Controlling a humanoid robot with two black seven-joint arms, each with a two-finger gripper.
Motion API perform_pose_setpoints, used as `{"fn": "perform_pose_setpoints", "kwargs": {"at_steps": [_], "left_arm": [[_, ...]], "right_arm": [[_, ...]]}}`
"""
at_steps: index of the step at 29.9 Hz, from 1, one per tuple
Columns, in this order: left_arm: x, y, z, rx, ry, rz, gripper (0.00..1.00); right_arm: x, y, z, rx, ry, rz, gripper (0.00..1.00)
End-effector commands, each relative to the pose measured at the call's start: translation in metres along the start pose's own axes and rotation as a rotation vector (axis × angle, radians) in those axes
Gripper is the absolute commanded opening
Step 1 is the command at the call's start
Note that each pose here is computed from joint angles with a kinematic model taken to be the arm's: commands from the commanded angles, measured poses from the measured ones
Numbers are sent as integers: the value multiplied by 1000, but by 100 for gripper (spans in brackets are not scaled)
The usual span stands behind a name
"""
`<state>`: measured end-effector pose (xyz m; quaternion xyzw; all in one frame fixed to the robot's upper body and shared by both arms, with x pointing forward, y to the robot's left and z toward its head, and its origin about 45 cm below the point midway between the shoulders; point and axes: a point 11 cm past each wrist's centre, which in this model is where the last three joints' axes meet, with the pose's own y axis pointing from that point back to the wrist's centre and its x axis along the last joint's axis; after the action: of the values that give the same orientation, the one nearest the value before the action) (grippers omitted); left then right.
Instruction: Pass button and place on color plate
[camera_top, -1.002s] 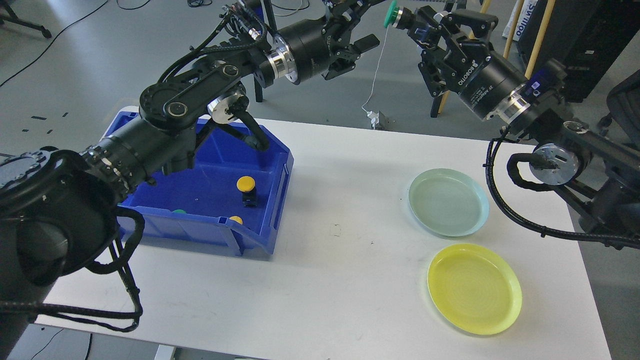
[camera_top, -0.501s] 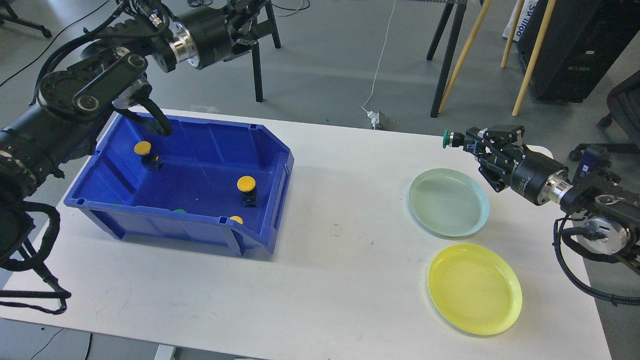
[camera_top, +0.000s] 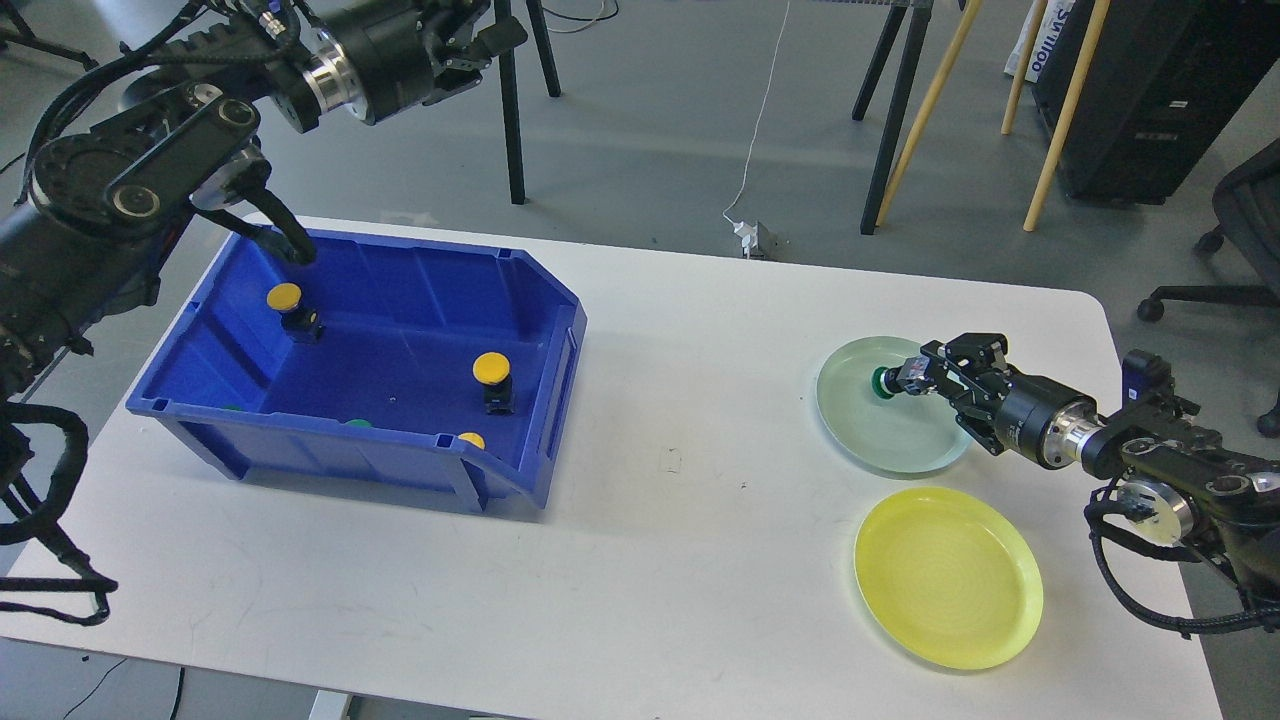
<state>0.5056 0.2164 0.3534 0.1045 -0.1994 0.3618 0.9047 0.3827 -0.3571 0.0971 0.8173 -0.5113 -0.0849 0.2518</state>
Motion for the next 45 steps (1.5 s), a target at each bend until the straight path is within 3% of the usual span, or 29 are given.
{"fn": "perform_pose_setpoints", "kwargs": {"at_steps": [1,6,12,17,20,27,31,39,45], "left_arm": [[-2,6,-13,24,10,1,99],[1,34,-22,85,-64,-39,99],[-13,106,-45,323,-391,-269,99],[-24,128,-61,459,-658,-431,99],[-36,130,-79,526,-801,-538,99],[-95,84,-113,524,-1024,-761,99],[-110,72,-138,564,-1017,-796,99],[-120,82,-179,674,-984,-876,99],[-127,71,-186,650,-1000,-859,99]], "right_arm": [[3,0,-2,4,2,6,65],[11,3,-13,41,-29,29,74],[67,33,-39,134,-83,157,82],[95,58,-50,172,-107,175,83],[112,78,-54,175,-102,172,83],[135,105,-55,163,-83,201,83],[139,113,-52,155,-84,200,83],[145,120,-50,148,-79,214,83],[144,120,-49,142,-79,212,83]]}}
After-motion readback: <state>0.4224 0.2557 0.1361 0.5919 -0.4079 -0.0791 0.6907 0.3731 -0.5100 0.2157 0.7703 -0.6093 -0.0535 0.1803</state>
